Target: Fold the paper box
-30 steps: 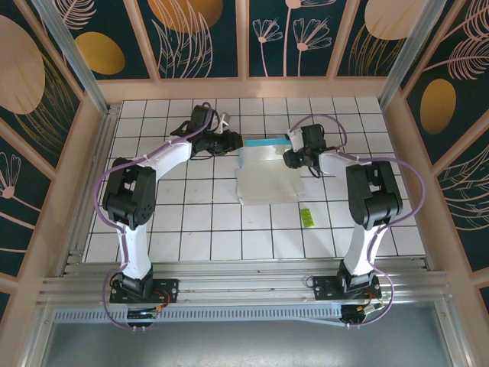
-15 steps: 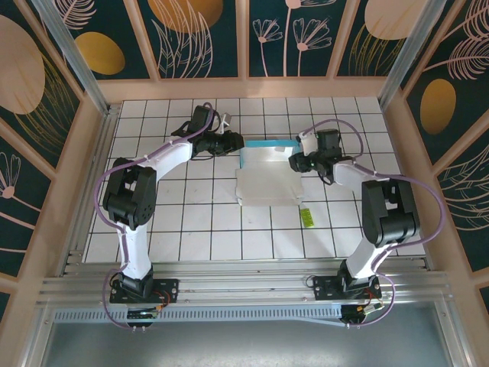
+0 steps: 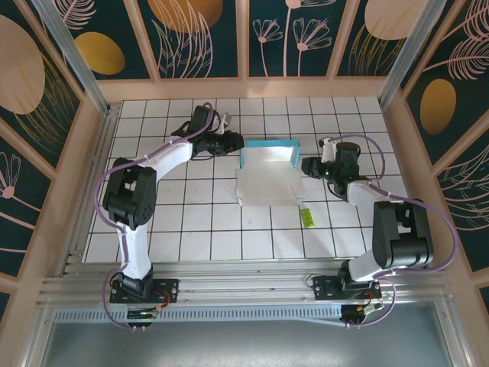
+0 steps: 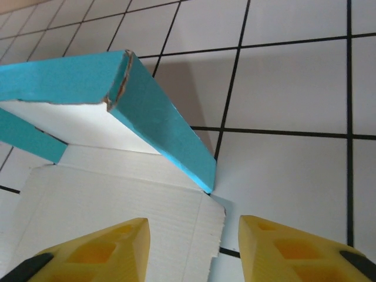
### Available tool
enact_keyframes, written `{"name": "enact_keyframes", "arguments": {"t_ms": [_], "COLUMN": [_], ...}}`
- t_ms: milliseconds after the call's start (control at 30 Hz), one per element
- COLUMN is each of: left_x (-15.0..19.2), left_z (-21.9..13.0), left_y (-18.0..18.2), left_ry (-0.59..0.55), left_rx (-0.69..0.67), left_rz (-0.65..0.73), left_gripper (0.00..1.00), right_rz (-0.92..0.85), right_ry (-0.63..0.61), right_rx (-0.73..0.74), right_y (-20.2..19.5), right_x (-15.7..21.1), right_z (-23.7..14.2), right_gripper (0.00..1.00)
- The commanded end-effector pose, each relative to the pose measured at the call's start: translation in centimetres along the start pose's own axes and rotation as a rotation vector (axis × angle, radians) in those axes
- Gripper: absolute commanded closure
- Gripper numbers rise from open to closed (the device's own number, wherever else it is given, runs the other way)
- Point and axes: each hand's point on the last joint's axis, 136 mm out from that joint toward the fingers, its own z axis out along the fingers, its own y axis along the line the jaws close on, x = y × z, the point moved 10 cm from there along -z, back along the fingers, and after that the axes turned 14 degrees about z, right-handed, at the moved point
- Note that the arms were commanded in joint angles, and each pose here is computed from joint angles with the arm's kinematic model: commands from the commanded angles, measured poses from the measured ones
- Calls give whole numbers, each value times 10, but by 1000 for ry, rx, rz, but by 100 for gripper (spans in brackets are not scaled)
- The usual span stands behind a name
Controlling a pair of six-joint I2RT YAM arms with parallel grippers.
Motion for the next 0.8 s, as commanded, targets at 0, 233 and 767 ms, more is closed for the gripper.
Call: {"name": "enact_keyframes", "arguments": {"t_ms": [0,233,767], "left_x": [6,6,5], "left_z": [4,5,6], "left_y": [0,-2,-2], "left_ry": [27,24,27], "left_rx": [8,22,22], "left_rz": [-23,-30,-31], "left_gripper": [71,71,71], "right_rz": [16,-7,-26], "right_ry": [-43,-108,-149], "right_rx": [-39,36,61], "right_y": [9,16,19], "right_x": [-9,-8,-7], "right_z": [11,35,61], "right_gripper": [56,56,73]}}
